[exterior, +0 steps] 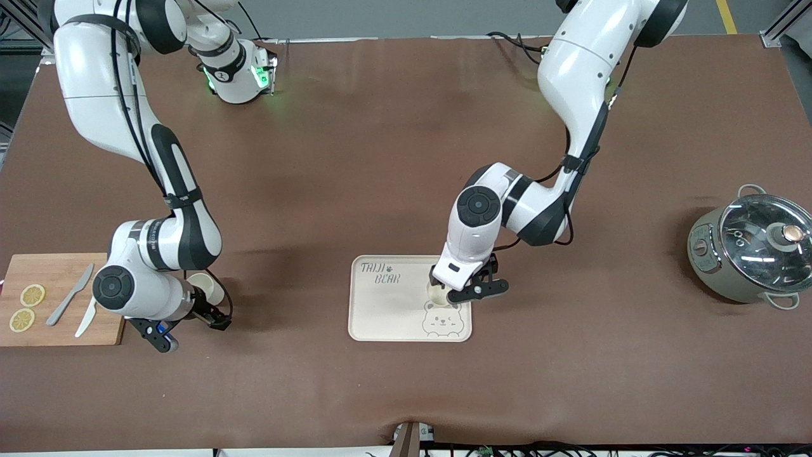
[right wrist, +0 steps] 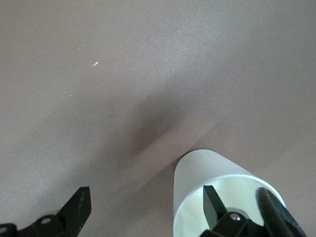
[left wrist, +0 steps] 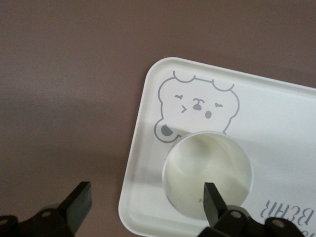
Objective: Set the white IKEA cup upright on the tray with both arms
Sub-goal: 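Open the left gripper and raise it back toward the pot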
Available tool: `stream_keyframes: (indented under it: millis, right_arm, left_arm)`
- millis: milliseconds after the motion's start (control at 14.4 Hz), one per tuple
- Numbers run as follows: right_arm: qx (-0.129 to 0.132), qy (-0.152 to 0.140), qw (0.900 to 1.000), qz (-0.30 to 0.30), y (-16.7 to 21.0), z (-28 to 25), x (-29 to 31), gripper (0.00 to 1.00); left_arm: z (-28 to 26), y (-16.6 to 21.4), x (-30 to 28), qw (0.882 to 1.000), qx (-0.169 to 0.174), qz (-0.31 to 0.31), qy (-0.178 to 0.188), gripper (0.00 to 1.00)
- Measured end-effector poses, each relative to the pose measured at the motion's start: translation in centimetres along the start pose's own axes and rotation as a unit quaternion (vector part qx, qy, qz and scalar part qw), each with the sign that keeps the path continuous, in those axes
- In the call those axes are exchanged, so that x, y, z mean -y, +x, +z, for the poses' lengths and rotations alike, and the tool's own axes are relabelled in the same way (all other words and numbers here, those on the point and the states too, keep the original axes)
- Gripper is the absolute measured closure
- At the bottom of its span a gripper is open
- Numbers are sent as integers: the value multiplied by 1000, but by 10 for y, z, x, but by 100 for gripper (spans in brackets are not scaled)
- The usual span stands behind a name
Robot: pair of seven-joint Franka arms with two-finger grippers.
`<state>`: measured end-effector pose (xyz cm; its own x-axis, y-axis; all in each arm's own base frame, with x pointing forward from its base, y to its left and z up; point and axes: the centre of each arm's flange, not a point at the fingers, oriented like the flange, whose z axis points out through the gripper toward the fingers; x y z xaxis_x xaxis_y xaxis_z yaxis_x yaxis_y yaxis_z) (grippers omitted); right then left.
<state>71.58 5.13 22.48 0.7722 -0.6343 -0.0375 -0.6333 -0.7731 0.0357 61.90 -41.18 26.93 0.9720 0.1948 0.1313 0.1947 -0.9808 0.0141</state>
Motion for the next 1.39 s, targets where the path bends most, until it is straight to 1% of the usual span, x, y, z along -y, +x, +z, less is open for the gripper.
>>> stream_keyframes:
  millis: [208, 278, 417, 486, 556, 625, 694, 903, 972, 1042, 1181, 1250, 1319, 1389]
  right_arm:
    - [1, -2, 1000, 1, 0, 2, -2, 0]
    - [2, -2, 1000, 1, 0, 3, -2, 0]
    - [1, -3, 1000, 2, 0, 3, -3, 5]
    - [1, -3, 1000, 2, 1, 3, -3, 13]
    - [1, -3, 1000, 2, 1, 3, -3, 23]
    - [1, -4, 1000, 3, 2, 3, -4, 32]
    - [0, -4, 1000, 4, 2, 3, -5, 32]
    - [-1, -5, 1000, 6, 4, 3, -6, 63]
    - [-1, -5, 1000, 6, 4, 3, -7, 70]
    - [-1, -5, 1000, 7, 4, 3, -7, 70]
    - [-1, -5, 1000, 7, 5, 3, -7, 82]
    - [-1, -5, 1000, 8, 5, 3, -8, 82]
    - [-1, -6, 1000, 8, 5, 2, -8, 86]
    - [-1, -6, 1000, 9, 5, 2, -9, 86]
  left_arm:
    - [-30, 5, 10, 1000, 11, -7, 20, 0]
    - [-41, 8, 17, 999, 18, -11, 30, 0]
    - [-65, 18, 43, 997, 41, -14, 62, 0]
    - [-81, 26, 61, 995, 55, -6, 77, 0]
    - [-100, 37, 82, 994, 67, 5, 86, 0]
    - [-120, 49, 105, 993, 73, 14, 88, 0]
    - [-140, 61, 127, 993, 73, 20, 86, 0]
    - [-181, 88, 185, 994, 73, 34, 75, 0]
    - [-188, 95, 203, 994, 76, 36, 73, 0]
    - [-195, 102, 221, 994, 77, 33, 71, 0]
    - [-213, 115, 256, 995, 73, 26, 57, 0]
    - [-225, 119, 273, 996, 70, 26, 45, 0]
    - [-238, 121, 288, 997, 68, 29, 35, 0]
    - [-250, 120, 300, 997, 67, 38, 28, 0]
